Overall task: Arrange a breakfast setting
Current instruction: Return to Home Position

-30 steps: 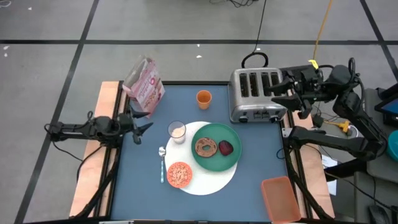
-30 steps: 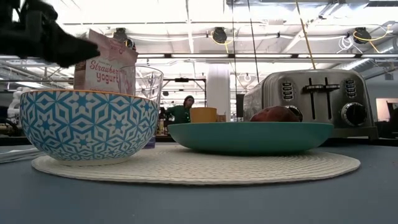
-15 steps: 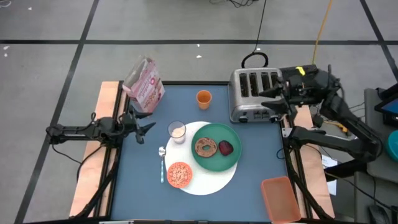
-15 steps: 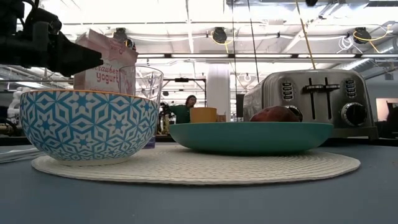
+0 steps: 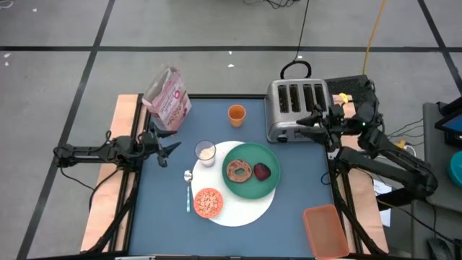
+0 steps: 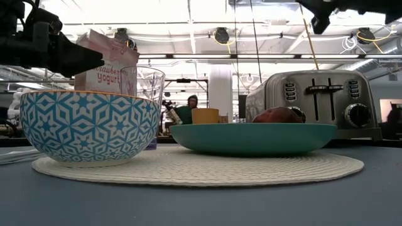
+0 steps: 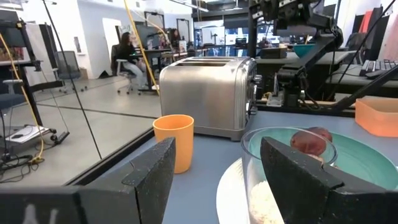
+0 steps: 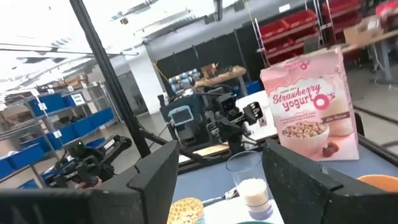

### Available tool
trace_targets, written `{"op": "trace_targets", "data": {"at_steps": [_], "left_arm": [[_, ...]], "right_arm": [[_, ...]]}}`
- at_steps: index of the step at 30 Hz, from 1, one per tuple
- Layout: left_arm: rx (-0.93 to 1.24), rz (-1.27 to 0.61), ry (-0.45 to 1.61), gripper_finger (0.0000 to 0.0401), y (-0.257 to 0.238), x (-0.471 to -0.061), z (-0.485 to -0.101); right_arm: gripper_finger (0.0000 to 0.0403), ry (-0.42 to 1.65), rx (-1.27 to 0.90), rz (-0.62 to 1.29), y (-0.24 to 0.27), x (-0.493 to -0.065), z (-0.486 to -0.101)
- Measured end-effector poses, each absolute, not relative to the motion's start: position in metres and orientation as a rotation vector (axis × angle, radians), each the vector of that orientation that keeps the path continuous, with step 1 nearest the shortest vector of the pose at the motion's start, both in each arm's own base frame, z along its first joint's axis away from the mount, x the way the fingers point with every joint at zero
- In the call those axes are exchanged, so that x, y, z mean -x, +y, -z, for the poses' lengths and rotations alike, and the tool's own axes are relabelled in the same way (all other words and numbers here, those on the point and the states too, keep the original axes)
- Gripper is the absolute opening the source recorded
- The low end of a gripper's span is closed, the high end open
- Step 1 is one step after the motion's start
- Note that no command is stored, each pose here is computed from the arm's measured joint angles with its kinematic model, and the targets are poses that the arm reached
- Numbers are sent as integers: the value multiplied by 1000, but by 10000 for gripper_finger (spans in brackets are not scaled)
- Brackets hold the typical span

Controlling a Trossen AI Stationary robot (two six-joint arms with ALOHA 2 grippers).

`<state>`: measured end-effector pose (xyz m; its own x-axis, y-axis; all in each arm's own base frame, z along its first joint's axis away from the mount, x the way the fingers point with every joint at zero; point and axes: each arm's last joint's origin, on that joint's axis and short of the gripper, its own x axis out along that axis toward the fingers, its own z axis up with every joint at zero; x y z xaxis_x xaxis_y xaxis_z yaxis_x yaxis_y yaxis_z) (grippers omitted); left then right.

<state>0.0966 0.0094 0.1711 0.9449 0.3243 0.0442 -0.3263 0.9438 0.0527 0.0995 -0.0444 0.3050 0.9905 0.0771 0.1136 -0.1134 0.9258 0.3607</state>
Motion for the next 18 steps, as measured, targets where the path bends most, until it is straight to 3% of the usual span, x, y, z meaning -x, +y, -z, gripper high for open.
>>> {"op": "trace_targets", "data": {"at_steps": [9,18], "left_arm": [[-58,-331,-35,241,9,-97,-171],[-58,-331,-34,241,9,-97,-171]], "right_arm": [[222,-156,-323,57,-47,-97,-253],[222,-263,-319,-11,-42,-95,-205]]}}
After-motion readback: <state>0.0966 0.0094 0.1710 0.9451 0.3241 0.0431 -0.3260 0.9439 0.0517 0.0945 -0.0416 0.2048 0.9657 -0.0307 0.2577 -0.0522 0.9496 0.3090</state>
